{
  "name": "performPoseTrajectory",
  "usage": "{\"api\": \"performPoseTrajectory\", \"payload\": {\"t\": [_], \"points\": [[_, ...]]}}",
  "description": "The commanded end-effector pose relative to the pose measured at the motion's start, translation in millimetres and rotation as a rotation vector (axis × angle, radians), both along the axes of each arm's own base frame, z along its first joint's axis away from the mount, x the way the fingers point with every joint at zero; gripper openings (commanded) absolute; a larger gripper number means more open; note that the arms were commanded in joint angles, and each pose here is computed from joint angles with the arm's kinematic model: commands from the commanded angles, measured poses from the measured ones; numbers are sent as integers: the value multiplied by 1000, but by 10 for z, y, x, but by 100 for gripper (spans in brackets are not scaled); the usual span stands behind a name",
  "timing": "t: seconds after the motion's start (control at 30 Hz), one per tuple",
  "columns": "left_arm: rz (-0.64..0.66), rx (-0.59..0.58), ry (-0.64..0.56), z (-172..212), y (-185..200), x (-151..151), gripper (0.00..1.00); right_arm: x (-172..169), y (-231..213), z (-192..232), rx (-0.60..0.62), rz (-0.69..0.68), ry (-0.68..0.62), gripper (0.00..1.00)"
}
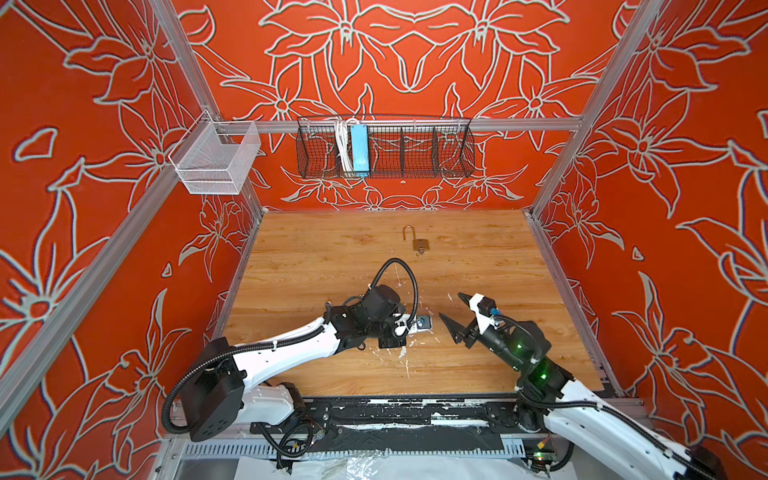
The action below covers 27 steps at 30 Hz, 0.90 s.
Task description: Unlock with the key
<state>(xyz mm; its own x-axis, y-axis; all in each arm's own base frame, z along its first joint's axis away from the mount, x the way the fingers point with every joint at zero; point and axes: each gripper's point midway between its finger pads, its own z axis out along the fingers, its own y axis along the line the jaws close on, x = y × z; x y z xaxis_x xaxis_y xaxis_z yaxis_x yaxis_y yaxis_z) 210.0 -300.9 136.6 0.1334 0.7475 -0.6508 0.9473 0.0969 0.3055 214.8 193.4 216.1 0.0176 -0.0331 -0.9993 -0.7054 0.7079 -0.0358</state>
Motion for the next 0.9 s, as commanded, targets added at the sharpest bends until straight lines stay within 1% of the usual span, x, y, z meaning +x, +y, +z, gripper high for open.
{"api": "performPoseTrajectory", "payload": {"t": [0.0, 0.07, 0.23, 0.4, 0.5, 0.6, 0.7, 0.77, 0.8, 0.83, 0.87], "points": [[-69, -24, 61, 68, -40, -176, 0, -77, 89, -2, -49, 74, -33, 81], [-81, -45, 74, 128, -61, -212, 0, -99, 161, -46, -68, 117, -15, 81], [-42, -56, 57, 157, -50, -153, 0, -223, 421, -157, -120, 295, 58, 78], [-54, -75, 61, 177, -73, -176, 0, -267, 572, -236, -139, 389, 119, 74], [-58, -78, 61, 183, -75, -183, 0, -265, 606, -268, -142, 407, 137, 70], [-52, -82, 52, 188, -68, -172, 0, -276, 644, -299, -152, 432, 162, 63], [-50, -86, 47, 202, -64, -170, 0, -288, 675, -310, -152, 453, 176, 60], [-42, -87, 37, 208, -55, -156, 0, -291, 687, -326, -158, 461, 187, 55], [-37, -86, 31, 209, -48, -144, 0, -294, 691, -330, -159, 465, 191, 51], [-32, -86, 26, 208, -43, -137, 0, -294, 695, -337, -160, 467, 194, 43], [-31, -87, 24, 210, -42, -134, 0, -291, 697, -342, -159, 467, 198, 38]]}}
